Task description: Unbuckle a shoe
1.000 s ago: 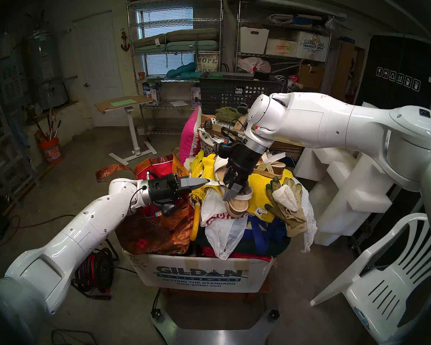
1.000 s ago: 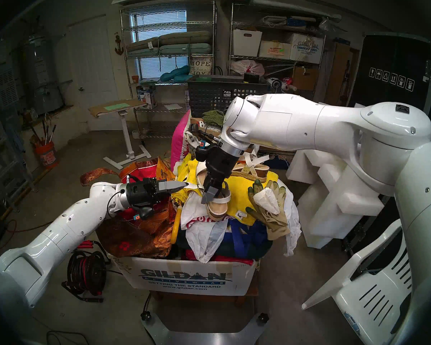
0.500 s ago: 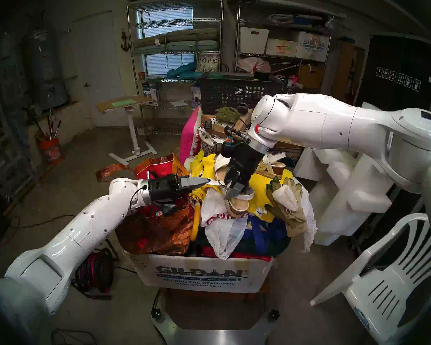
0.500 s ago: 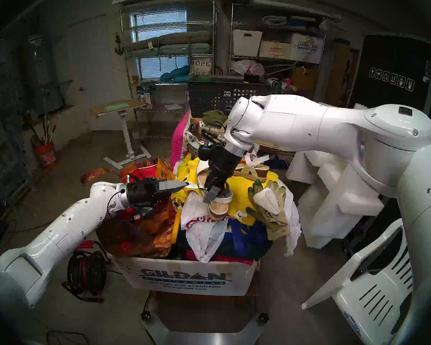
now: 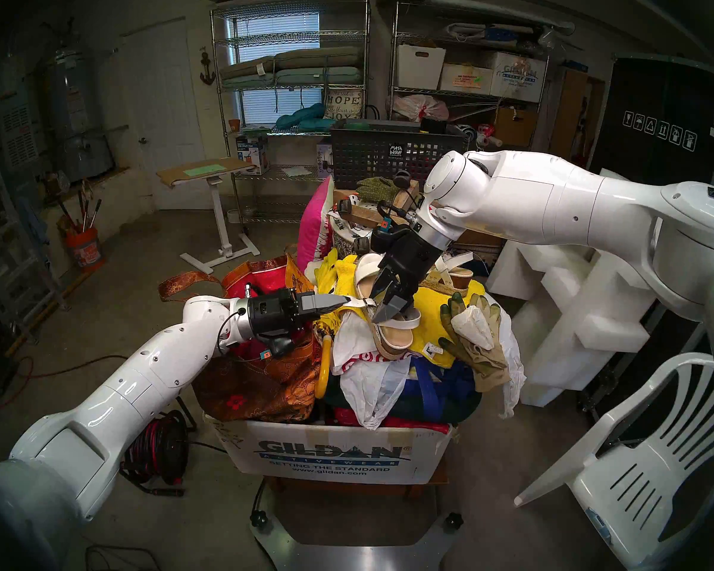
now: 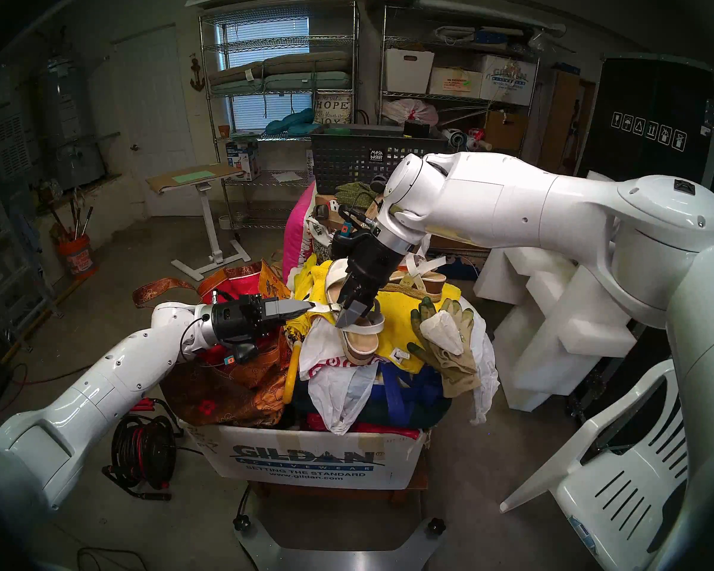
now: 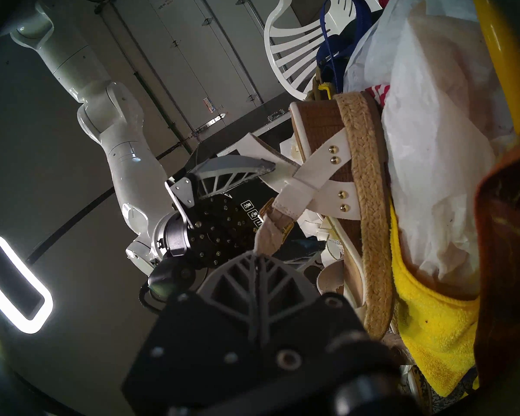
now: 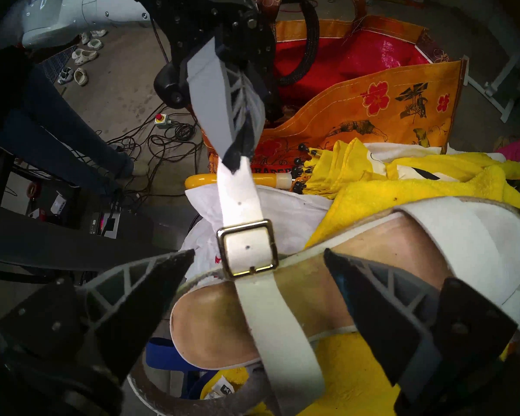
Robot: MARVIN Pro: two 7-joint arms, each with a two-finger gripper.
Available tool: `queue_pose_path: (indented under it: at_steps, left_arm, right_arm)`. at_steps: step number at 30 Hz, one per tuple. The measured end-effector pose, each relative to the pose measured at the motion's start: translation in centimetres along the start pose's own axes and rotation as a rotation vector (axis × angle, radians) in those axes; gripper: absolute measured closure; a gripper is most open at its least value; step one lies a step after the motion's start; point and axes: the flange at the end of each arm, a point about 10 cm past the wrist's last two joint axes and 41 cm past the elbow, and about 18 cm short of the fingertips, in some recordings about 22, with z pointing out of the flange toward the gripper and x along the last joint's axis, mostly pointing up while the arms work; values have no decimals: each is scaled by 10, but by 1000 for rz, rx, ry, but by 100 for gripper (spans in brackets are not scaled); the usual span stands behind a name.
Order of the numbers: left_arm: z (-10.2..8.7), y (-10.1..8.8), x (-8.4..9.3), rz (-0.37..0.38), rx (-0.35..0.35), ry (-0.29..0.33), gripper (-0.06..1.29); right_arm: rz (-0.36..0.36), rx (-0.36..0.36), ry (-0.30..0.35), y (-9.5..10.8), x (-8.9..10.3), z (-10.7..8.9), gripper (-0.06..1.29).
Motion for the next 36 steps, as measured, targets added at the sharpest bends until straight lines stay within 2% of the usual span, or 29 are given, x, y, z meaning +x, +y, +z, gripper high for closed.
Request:
queue_pose_path:
  at_steps: [14, 27, 29, 31, 32, 33, 34, 36]
  left_arm:
    - [1, 6, -1, -2, -7, -4, 126]
    - [3, 7, -3, 13, -5, -1, 126]
    - [3, 7, -4, 15, -5, -1, 126]
    - [3, 7, -4, 16, -5, -1, 126]
    - [3, 7, -4, 17, -6, 0, 126]
    - [3, 8, -4, 18, -6, 0, 126]
    - [3, 8, -5, 19, -7, 1, 126]
    - [3, 8, -5, 20, -7, 1, 126]
  right_arm:
    - [23, 6, 8, 8, -9, -2, 4]
    - [22, 35, 30, 14, -5, 3, 4]
    - [21, 38, 30, 14, -5, 3, 25]
    - [21, 40, 30, 14, -4, 3, 35]
    - [21, 41, 30, 14, -4, 3, 51]
    - [21, 42, 30, 14, -4, 3, 53]
    - [21, 43, 30, 14, -4, 3, 70]
    - [20, 44, 30, 14, -4, 4, 71]
